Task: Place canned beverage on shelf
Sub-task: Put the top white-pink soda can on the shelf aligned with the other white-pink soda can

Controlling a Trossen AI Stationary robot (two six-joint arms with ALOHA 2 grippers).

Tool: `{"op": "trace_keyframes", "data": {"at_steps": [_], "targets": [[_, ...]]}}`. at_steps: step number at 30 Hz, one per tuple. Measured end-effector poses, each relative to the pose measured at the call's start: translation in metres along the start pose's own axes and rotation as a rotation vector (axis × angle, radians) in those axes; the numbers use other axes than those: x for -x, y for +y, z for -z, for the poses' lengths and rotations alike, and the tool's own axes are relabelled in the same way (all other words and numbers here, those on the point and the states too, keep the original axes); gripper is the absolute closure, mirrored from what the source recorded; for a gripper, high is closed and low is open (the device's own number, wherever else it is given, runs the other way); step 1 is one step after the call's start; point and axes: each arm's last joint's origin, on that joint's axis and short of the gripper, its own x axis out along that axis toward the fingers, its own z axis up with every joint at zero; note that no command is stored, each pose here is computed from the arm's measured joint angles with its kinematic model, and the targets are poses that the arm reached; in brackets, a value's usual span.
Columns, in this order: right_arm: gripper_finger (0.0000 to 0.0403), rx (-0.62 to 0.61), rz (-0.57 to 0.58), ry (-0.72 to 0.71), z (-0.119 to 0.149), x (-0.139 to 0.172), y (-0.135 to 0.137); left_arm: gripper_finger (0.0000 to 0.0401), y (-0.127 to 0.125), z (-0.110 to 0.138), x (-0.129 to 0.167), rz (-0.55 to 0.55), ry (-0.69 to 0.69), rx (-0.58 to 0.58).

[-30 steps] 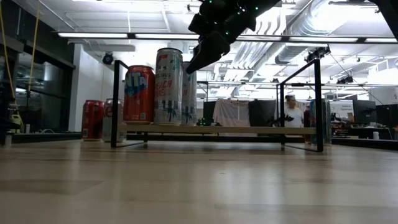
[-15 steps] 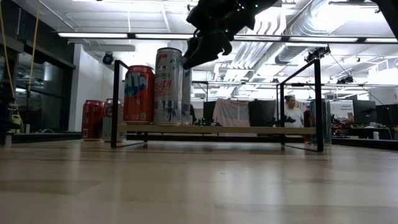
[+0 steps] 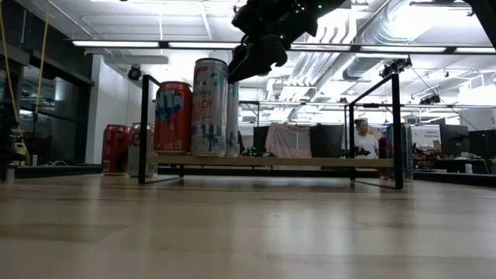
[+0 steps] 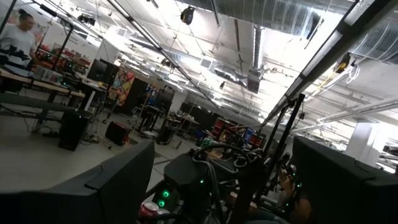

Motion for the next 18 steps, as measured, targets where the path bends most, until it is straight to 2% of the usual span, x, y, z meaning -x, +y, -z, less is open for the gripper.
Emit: {"op": "trace_keyframes", "data": {"at_steps": [6, 9, 18], "targets": [[0.0103, 0.007, -0.003, 0.003, -0.001, 0.000, 0.002, 0.0064, 0.000, 0.000, 0.000, 0.000, 0.000, 0.000], [0.0102, 0.013, 0.032, 0.024, -0.001, 0.000, 0.000, 0.0064, 0.000, 0.000, 0.000, 0.000, 0.000, -0.001], [0.0100, -0.016, 0.058, 0.063, 0.001, 0.019, -0.004, 0.0064, 0.000, 0.000, 0.000, 0.000, 0.001, -0.002]]}}
